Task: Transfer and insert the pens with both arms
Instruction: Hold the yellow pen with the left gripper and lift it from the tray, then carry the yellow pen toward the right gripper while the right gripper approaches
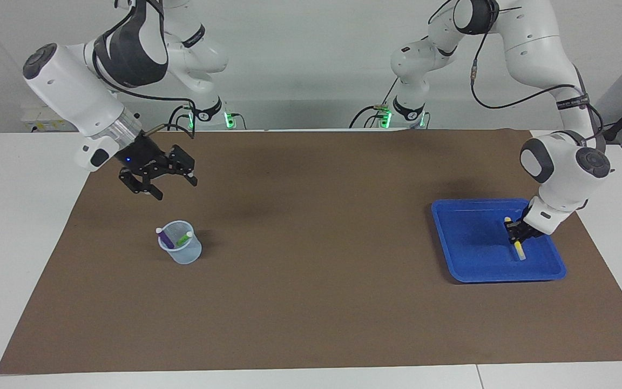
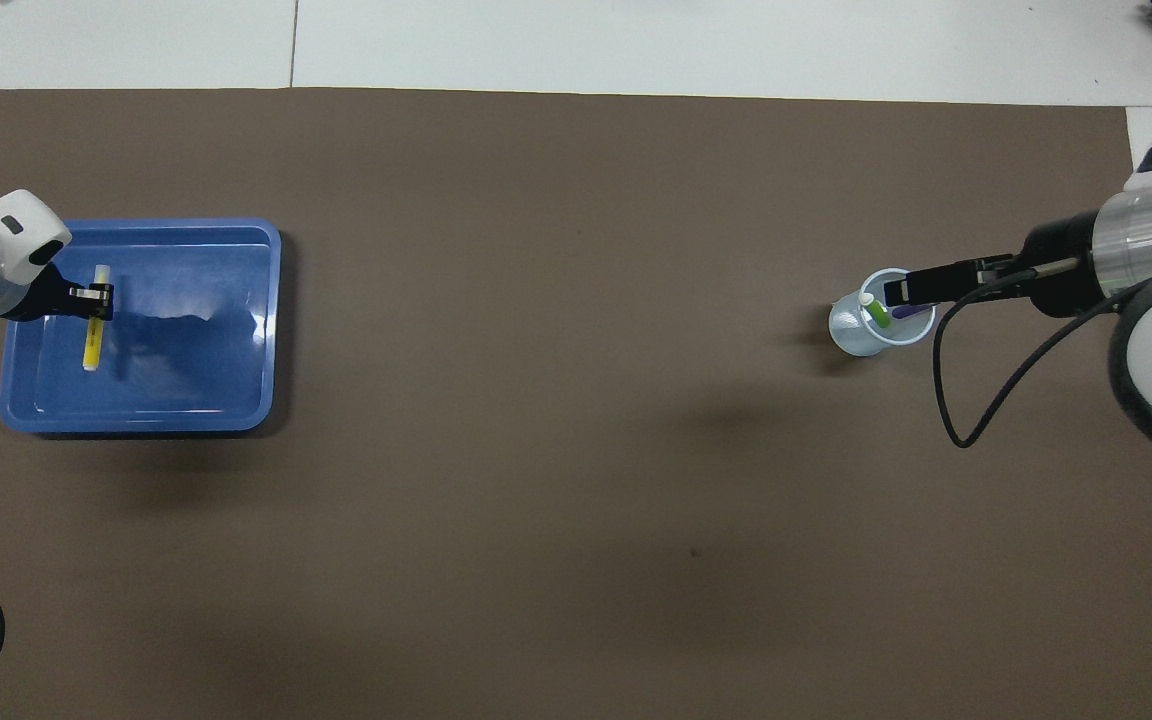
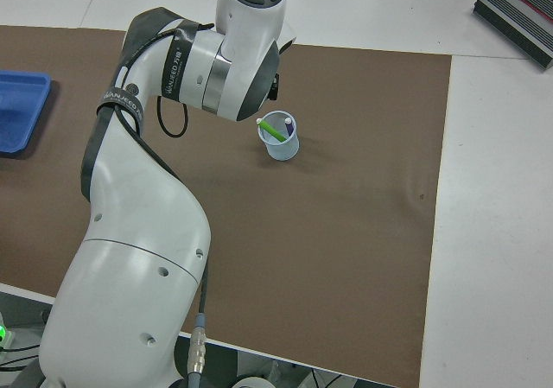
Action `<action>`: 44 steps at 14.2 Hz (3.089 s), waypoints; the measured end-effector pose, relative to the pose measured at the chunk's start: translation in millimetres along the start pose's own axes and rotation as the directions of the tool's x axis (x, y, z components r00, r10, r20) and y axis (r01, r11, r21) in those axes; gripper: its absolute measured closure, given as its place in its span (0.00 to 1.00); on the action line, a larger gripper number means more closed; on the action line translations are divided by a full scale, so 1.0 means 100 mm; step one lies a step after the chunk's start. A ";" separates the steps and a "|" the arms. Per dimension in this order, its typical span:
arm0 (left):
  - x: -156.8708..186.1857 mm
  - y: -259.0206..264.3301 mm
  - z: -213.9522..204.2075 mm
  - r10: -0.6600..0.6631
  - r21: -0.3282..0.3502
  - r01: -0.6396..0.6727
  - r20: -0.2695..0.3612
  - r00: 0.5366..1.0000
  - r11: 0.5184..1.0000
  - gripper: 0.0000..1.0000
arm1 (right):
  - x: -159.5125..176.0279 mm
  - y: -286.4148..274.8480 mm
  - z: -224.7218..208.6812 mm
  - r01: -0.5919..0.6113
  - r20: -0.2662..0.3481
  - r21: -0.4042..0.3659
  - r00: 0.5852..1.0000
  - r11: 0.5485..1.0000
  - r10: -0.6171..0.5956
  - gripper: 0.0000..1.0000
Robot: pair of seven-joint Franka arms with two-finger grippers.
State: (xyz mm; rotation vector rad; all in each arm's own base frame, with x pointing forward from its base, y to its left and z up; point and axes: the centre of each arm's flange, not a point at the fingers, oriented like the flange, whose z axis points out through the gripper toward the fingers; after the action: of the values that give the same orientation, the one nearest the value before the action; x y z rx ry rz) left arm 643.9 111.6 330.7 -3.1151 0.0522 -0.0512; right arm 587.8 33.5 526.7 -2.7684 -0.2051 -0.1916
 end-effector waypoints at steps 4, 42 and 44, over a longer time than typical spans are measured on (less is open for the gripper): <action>0.10 0.12 -0.19 -0.152 -0.085 0.150 -0.008 0.988 0.985 0.83 | 0.00 -0.11 0.08 0.012 0.004 0.001 1.000 1.000 -0.012 0.00; -0.86 5.25 -1.89 -0.879 -0.229 0.973 0.470 0.084 -0.029 0.83 | 0.16 -1.18 0.63 -0.175 -0.075 0.414 0.971 0.893 0.225 0.00; -0.85 5.27 -1.94 -0.875 -0.233 0.972 0.478 0.080 -0.038 0.83 | 0.18 -1.14 0.70 -0.152 -0.085 0.408 0.975 0.900 0.204 0.00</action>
State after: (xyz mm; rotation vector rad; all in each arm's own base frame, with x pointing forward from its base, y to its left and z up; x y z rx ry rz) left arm 534.9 -416.7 508.1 -2.6726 -2.4976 0.2941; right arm 593.9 165.9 503.1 -2.3406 0.0418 -0.2452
